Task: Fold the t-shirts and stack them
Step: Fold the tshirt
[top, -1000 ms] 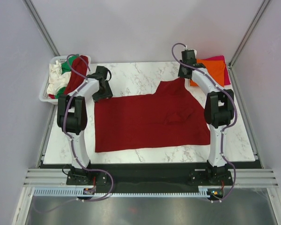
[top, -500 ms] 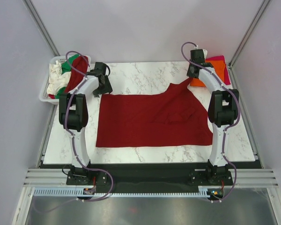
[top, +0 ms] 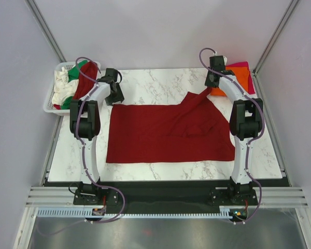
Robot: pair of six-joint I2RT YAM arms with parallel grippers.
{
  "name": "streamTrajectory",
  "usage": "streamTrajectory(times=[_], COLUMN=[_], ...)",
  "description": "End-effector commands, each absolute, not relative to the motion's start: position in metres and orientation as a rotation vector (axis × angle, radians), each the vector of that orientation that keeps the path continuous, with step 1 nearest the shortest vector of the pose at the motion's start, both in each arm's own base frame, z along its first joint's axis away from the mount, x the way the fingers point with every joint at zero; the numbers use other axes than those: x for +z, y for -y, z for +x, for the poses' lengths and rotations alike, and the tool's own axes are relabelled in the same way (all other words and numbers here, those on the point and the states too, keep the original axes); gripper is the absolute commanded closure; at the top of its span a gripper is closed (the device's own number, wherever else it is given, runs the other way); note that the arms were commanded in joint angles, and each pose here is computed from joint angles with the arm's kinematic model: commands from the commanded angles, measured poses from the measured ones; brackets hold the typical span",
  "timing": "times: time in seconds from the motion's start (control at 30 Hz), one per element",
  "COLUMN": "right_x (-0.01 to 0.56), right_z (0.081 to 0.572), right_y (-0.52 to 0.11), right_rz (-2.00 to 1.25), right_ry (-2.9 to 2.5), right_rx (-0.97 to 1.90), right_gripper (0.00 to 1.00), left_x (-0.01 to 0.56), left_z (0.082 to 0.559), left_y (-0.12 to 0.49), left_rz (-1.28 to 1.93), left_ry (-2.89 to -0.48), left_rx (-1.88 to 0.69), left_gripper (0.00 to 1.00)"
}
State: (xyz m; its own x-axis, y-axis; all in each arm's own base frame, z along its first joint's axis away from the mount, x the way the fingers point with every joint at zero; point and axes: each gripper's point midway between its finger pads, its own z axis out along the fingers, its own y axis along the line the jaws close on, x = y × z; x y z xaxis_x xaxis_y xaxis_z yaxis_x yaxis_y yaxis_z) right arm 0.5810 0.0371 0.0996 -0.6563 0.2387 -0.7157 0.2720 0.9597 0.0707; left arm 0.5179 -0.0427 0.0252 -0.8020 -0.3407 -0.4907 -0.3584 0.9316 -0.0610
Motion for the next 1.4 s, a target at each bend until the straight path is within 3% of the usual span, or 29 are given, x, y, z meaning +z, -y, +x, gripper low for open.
streamTrajectory(times=[0.0, 0.03, 0.13, 0.17, 0.23, 0.43, 0.8, 1.13, 1.37], right_x=[0.096, 0.095, 0.093, 0.091, 0.093, 0.106, 0.185, 0.249, 0.234], right_z=[0.583, 0.582, 0.581, 0.580, 0.579, 0.582, 0.571, 0.515, 0.457], right_y=[-0.039, -0.039, -0.041, -0.043, -0.046, -0.072, -0.099, -0.105, -0.096], right_rz=[0.367, 0.368, 0.368, 0.366, 0.360, 0.294, 0.210, 0.166, 0.166], right_ry=[-2.309, -2.313, -2.318, -2.323, -2.323, -2.316, -2.220, -2.147, -2.203], right_rx=[-0.041, -0.041, -0.031, -0.030, -0.025, 0.085, 0.198, 0.238, 0.206], right_gripper=[1.00, 1.00, 1.00, 1.00, 1.00, 1.00, 1.00, 1.00, 1.00], left_x=[0.026, 0.025, 0.025, 0.028, 0.032, 0.064, 0.143, 0.177, 0.184], left_z=[0.525, 0.524, 0.522, 0.523, 0.523, 0.523, 0.501, 0.453, 0.411], left_y=[0.040, 0.040, 0.043, 0.045, 0.045, 0.038, 0.019, 0.016, 0.010], left_rz=[-0.478, -0.477, -0.483, -0.485, -0.486, -0.484, -0.484, -0.493, -0.508], left_ry=[-2.562, -2.568, -2.573, -2.565, -2.560, -2.497, -2.379, -2.346, -2.343], left_rx=[0.042, 0.040, 0.017, 0.010, 0.003, 0.032, 0.110, 0.088, 0.092], left_gripper=[0.43, 0.47, 0.74, 0.88, 0.98, 0.98, 0.98, 0.98, 0.98])
